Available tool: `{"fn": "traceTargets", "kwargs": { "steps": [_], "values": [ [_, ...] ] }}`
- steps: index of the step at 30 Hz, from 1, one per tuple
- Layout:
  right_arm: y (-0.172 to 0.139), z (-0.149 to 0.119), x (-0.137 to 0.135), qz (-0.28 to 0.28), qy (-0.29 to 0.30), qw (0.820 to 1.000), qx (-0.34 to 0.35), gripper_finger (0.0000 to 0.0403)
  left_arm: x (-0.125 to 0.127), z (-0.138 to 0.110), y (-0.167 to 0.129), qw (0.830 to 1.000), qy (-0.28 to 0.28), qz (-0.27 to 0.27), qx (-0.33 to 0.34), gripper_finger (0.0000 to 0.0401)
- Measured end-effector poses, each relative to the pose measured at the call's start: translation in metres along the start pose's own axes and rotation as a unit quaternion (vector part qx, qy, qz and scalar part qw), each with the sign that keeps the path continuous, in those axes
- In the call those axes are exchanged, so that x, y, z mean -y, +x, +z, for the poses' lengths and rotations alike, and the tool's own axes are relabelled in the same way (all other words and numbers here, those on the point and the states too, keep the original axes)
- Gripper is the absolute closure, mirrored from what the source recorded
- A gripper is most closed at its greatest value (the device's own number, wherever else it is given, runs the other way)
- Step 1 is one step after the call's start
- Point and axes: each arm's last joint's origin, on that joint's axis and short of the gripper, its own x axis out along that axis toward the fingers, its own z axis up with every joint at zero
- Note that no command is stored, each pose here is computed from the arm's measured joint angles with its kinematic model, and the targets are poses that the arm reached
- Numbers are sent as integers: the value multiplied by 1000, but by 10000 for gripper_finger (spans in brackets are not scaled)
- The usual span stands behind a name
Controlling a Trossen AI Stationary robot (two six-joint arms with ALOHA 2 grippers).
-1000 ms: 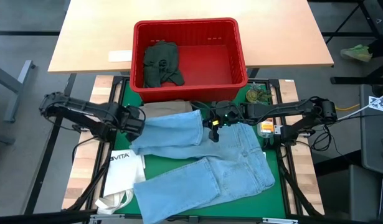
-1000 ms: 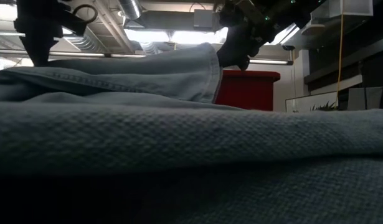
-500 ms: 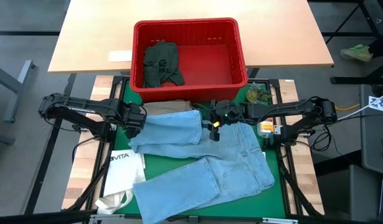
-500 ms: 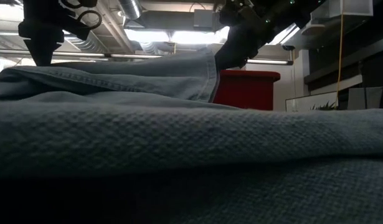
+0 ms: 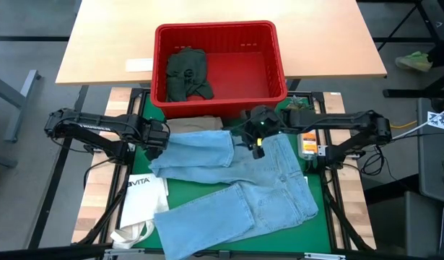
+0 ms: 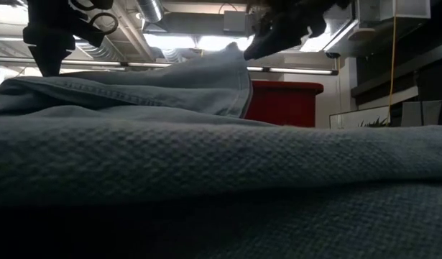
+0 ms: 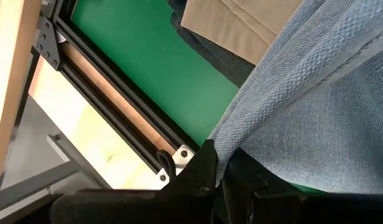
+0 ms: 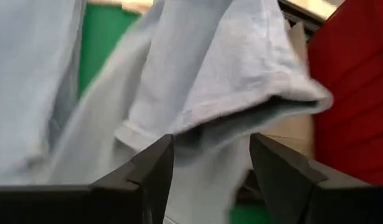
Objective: Fold Laundry from Bin
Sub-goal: Fold the light blue pants
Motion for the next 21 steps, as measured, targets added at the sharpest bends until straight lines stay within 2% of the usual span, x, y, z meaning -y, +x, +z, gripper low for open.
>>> {"fn": "traceTargets", "kwargs": {
  "steps": [3,7,10,13,21],
  "values": [
    [-16,11,6,-18,-60,997,-51,192,0,0,0,1000,-1,-1,1,393],
    [-30,21,7,-20,-70,994,-77,191,0,0,0,1000,-1,-2,2,393],
    [-26,25,-9,16,-87,994,-64,191,1,1,0,1000,-2,-3,2,393],
    [-15,29,-32,37,-134,988,-60,191,1,1,0,1000,-3,-3,3,393],
    [29,18,-88,-39,-275,958,-68,191,1,1,0,1000,-4,-5,4,393]
  ]
}}
